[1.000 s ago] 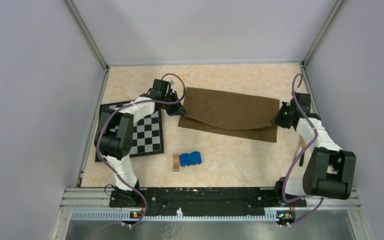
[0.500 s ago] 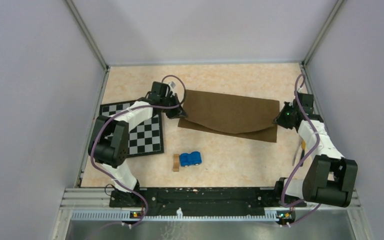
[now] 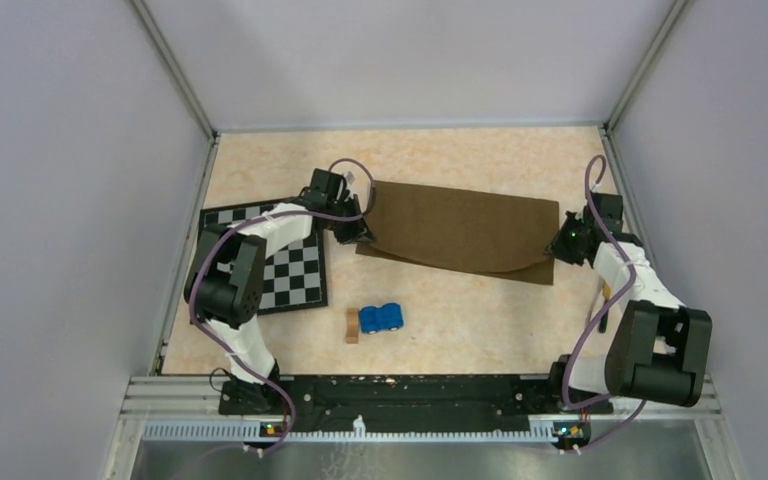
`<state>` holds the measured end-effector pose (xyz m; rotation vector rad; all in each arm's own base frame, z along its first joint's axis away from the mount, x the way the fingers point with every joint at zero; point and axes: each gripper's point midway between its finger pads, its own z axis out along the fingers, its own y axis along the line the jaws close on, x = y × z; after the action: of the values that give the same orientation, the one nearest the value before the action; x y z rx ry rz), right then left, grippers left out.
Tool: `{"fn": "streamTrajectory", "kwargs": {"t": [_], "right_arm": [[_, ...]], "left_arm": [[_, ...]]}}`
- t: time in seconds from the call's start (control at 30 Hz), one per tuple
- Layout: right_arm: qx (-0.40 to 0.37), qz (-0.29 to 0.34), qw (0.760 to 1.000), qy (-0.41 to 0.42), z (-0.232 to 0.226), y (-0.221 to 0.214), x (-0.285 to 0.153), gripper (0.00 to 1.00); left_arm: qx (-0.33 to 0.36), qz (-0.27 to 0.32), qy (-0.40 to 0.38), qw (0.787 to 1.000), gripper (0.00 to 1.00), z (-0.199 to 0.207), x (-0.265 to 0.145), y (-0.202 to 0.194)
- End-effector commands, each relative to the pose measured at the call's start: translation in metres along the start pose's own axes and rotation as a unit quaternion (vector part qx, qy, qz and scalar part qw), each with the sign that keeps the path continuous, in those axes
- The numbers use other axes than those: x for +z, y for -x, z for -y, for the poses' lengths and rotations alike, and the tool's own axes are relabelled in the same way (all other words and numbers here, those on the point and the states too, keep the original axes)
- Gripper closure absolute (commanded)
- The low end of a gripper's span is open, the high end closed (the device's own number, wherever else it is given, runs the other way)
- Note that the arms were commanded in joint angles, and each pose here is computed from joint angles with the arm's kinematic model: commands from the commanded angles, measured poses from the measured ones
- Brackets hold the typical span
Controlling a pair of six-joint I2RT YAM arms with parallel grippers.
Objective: Fold the napkin into a case and place the utensils inside
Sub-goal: Fold and flatten the napkin at the center of the board.
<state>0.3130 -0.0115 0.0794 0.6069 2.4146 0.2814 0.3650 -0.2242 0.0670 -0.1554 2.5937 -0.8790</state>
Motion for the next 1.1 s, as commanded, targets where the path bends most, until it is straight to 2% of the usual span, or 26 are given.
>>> {"fn": "streamTrajectory", "kwargs": {"t": [0.0, 0.43, 0.73, 0.83, 0.93, 1.07], "right_arm": [[-0.004, 0.012, 1.000, 0.004, 0.003, 0.005, 0.006, 1.00], [-0.003, 0.005, 1.000, 0.007, 0.004, -0.002, 0.008, 1.00], [-0.002, 0.010, 1.000, 0.010, 0.002, 0.000, 0.005, 1.00], [-0.001, 0.019, 1.000, 0.012, -0.001, 0.007, 0.004, 1.00], [0.009, 0.030, 0.999, 0.027, -0.011, 0.022, 0.005, 1.00], [0.024, 0.073, 0.995, 0.057, -0.037, 0.075, 0.003, 1.00]], "left_arm": [[0.015, 0.014, 0.015, 1.000, 1.00, -0.005, 0.003, 0.009], [0.011, 0.004, 0.035, 0.999, 1.00, -0.018, 0.010, 0.005], [0.031, 0.036, 0.025, 0.999, 1.00, -0.003, -0.006, 0.022], [0.044, 0.057, -0.002, 0.997, 1.00, 0.016, -0.011, 0.039], [0.058, 0.081, -0.027, 0.995, 1.00, 0.044, -0.014, 0.073], [0.100, 0.139, -0.066, 0.983, 1.00, 0.088, -0.022, 0.141]]}}
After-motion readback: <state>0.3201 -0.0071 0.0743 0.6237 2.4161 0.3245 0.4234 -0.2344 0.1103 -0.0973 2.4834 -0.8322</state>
